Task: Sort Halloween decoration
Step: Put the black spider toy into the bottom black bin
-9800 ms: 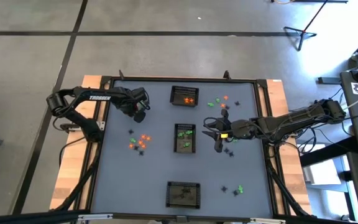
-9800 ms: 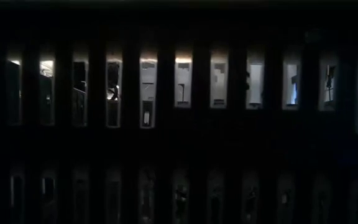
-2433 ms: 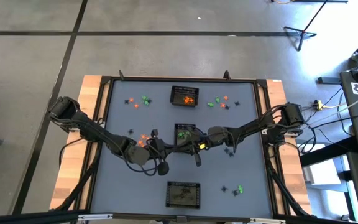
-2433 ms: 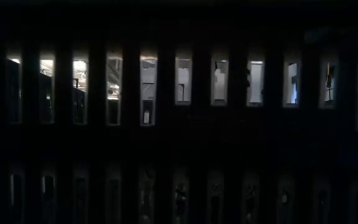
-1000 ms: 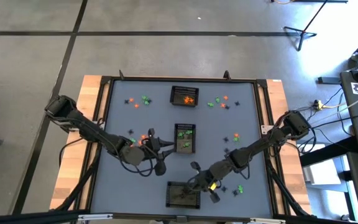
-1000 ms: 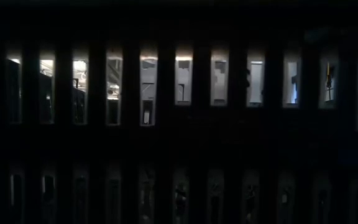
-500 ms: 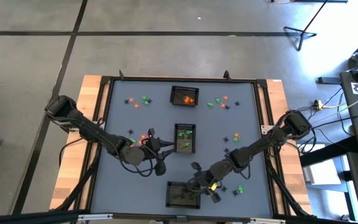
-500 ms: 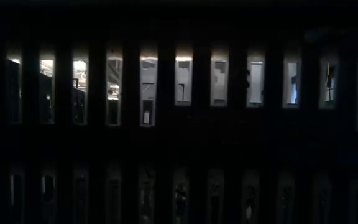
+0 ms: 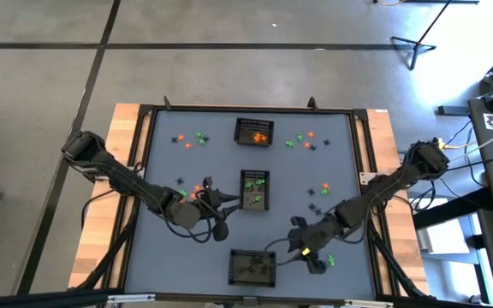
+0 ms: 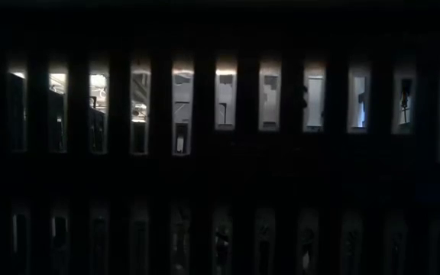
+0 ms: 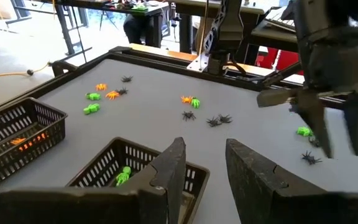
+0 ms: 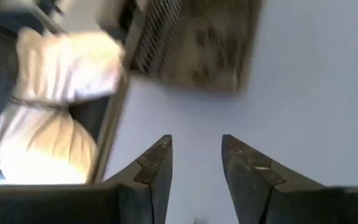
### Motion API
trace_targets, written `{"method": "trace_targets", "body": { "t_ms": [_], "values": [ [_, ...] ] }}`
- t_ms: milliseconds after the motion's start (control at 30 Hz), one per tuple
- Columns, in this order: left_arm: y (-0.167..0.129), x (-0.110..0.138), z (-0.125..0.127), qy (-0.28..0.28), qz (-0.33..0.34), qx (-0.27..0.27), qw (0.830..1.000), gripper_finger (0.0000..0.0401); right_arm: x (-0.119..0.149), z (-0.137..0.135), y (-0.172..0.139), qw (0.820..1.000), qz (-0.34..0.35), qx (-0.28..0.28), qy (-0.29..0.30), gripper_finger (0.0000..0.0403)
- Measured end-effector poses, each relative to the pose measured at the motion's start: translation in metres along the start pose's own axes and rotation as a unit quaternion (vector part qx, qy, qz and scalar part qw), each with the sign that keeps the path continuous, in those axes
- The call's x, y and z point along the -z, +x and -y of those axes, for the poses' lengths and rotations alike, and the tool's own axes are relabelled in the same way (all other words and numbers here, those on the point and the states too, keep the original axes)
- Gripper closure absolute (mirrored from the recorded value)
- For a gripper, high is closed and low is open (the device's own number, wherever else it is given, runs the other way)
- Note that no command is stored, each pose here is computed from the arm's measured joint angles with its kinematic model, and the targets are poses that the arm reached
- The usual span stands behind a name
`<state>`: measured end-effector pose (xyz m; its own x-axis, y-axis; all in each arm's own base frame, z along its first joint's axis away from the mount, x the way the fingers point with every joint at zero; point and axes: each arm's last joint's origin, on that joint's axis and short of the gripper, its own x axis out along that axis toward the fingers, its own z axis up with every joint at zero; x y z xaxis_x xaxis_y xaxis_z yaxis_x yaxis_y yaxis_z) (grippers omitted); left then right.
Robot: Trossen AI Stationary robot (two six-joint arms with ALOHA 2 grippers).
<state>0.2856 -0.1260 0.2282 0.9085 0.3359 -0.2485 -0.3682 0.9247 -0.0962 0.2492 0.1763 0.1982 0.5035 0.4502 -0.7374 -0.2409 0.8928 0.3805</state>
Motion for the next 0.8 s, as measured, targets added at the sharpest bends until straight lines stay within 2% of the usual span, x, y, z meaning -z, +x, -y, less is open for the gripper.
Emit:
{"method": "trace_targets", "body": {
  "t_ms": [133,233,533,800],
  "values": [
    [0.000,0.000,0.000,-0.008,0.000,0.001,1.000,0.0293,0.016,-0.007,0.003,0.998,-0.053,0.018,0.041,0.0268],
    [0.000,0.000,0.000,-0.009,-0.001,0.002,1.000,0.0293,0.025,-0.015,0.009,0.996,-0.064,0.024,0.050,0.0268],
    [0.000,0.000,0.001,-0.015,-0.002,0.005,1.000,0.0293,0.055,-0.025,0.036,0.991,-0.114,0.076,0.015,0.0269],
    [0.000,0.000,0.000,-0.016,-0.003,0.004,1.000,0.0293,0.070,-0.017,0.055,0.979,-0.157,0.124,0.023,0.0272]
  ]
}}
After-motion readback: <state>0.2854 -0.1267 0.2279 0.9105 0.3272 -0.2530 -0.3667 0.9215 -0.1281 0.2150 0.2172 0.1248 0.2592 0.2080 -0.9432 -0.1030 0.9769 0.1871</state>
